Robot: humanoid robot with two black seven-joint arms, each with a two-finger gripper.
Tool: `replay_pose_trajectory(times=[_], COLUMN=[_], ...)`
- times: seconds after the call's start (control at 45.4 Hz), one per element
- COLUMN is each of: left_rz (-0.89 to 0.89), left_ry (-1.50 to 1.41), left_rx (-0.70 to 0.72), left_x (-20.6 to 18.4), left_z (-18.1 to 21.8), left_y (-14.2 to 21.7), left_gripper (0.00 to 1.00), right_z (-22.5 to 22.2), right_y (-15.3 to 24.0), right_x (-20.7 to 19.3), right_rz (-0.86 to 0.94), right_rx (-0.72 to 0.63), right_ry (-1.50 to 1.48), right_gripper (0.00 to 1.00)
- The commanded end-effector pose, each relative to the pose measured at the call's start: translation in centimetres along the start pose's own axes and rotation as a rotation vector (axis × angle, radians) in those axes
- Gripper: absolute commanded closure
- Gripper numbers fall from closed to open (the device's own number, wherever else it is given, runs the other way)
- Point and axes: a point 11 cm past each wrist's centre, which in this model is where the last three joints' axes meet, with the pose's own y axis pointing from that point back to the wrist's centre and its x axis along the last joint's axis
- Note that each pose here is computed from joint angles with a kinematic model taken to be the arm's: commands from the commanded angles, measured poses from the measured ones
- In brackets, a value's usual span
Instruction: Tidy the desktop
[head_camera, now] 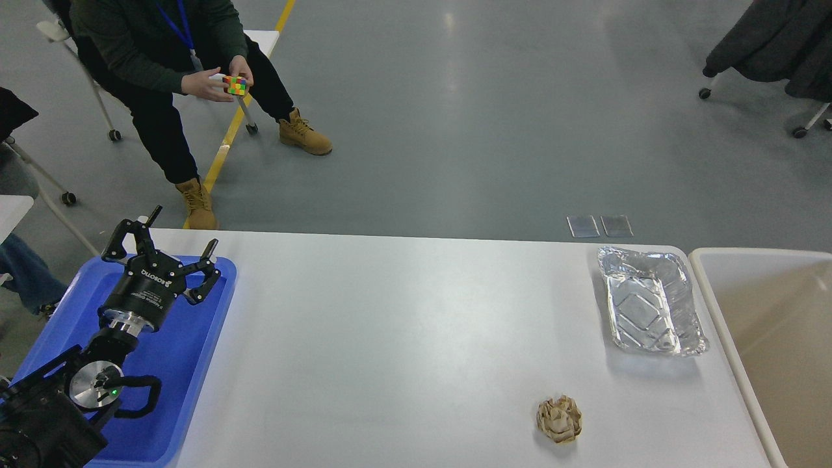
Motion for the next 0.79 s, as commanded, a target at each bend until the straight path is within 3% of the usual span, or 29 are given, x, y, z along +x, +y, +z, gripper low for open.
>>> replay_pose_trajectory(times=[0.0, 0.463, 0.771], left_rz=[0.0, 0.0, 0.0], left_ry=[0.0, -0.001, -0.001], left_rx=[-0.001, 0.0, 0.0], left_x=[0.0, 0.0, 0.0], left_z=[0.0, 0.0, 0.0], left_y=[0.0, 0.0, 0.0], left_gripper=[0.01, 0.01, 0.01], right_z=[4.6, 3.6, 0.9], right_y=[-1.9, -6.7, -7.7], right_x=[-3.7, -18.1, -23.3], right_rz=[0.011, -0.08, -0.119], right_rx=[-0.069, -0.042, 0.0], right_ry=[-0.05, -0.102, -0.123], right_gripper=[1.0, 1.0, 1.0])
